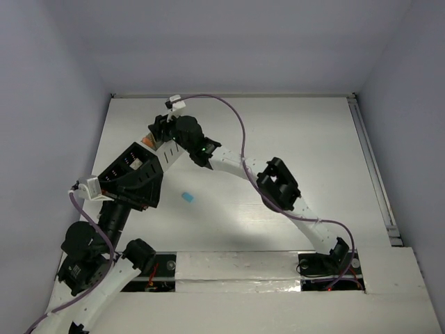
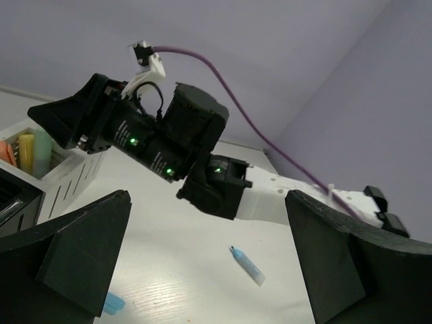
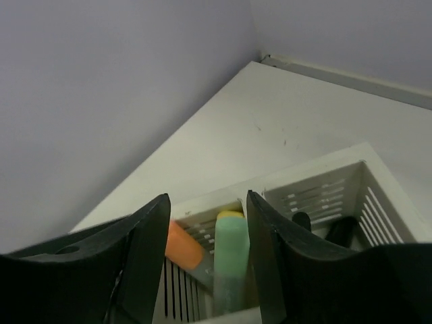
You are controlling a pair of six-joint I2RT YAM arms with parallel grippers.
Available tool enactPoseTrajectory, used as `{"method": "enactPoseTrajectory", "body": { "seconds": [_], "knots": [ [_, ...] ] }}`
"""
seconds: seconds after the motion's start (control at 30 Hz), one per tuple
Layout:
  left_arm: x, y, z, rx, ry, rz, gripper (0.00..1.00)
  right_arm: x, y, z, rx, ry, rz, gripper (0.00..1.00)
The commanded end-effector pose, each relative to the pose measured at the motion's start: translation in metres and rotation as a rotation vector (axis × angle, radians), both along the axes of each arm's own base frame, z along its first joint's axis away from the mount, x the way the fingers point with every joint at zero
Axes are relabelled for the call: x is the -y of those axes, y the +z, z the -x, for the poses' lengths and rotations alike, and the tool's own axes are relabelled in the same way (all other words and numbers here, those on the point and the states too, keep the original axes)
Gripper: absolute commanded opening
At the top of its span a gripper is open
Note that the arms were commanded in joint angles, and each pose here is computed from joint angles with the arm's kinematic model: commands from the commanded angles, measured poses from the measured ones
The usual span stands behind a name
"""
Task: Sort the stationery into containers
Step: Place the pen in the storage box, then pick up the pen from the center of the board.
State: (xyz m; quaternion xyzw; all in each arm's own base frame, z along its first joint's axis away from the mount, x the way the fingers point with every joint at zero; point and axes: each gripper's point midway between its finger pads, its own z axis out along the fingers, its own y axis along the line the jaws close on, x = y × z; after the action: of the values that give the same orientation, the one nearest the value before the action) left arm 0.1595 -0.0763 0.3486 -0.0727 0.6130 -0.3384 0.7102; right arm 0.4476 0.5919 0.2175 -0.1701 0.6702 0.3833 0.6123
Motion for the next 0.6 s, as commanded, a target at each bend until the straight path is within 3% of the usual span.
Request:
{"method": "enactPoseTrajectory", "body": {
  "seconds": [0.0, 0.03, 0.07, 0.17, 0.2, 0.23, 0.27, 0.33, 0.37, 0.4, 0.5, 0.57],
  "knots": [
    [0.008, 0.003, -0.005, 0.007, -0.017, -0.016, 0.99, 0.029, 0.134, 0.027, 0.151, 0.033, -0.107, 0.56],
    [0.009, 0.002, -0.006, 0.005, -0.02, -0.019, 0.99, 0.037, 0.139, 0.03, 0.152, 0.025, -0.1, 0.56],
    [0.011, 0.003, -0.006, 0.007, -0.026, -0.018, 0.99, 0.047, 0.107, 0.031, 0.109, -0.002, -0.038, 0.57],
    [0.022, 0.003, -0.007, 0.01, -0.072, -0.015, 0.99, 0.087, 0.141, 0.049, 0.154, -0.031, -0.061, 0.58],
    [0.032, -0.002, -0.008, -0.003, -0.112, -0.029, 0.99, 0.1, 0.106, 0.054, 0.117, -0.048, 0.013, 0.56],
    [0.036, -0.002, -0.009, -0.001, -0.129, -0.03, 0.99, 0.121, 0.125, 0.063, 0.123, -0.076, -0.005, 0.4],
    [0.042, -0.007, -0.014, -0.024, -0.139, -0.046, 0.99, 0.142, 0.08, 0.063, 0.058, -0.118, 0.074, 0.28],
    [0.053, -0.012, -0.015, -0.042, -0.185, -0.061, 0.99, 0.174, 0.048, 0.071, -0.05, -0.16, 0.118, 0.05],
    [0.058, -0.014, -0.016, -0.05, -0.203, -0.061, 0.99, 0.203, 0.053, 0.071, -0.08, -0.208, 0.103, 0.01],
    [0.066, -0.022, -0.017, -0.066, -0.237, -0.07, 0.99, 0.227, 0.001, 0.084, -0.202, -0.223, 0.181, 0.0],
    [0.083, -0.032, -0.016, -0.075, -0.317, -0.039, 0.99, 0.298, -0.036, 0.101, -0.365, -0.319, 0.265, 0.0],
    [0.09, -0.03, -0.016, -0.059, -0.348, 0.007, 0.99, 0.343, -0.067, 0.117, -0.467, -0.398, 0.336, 0.06]
  ]
}}
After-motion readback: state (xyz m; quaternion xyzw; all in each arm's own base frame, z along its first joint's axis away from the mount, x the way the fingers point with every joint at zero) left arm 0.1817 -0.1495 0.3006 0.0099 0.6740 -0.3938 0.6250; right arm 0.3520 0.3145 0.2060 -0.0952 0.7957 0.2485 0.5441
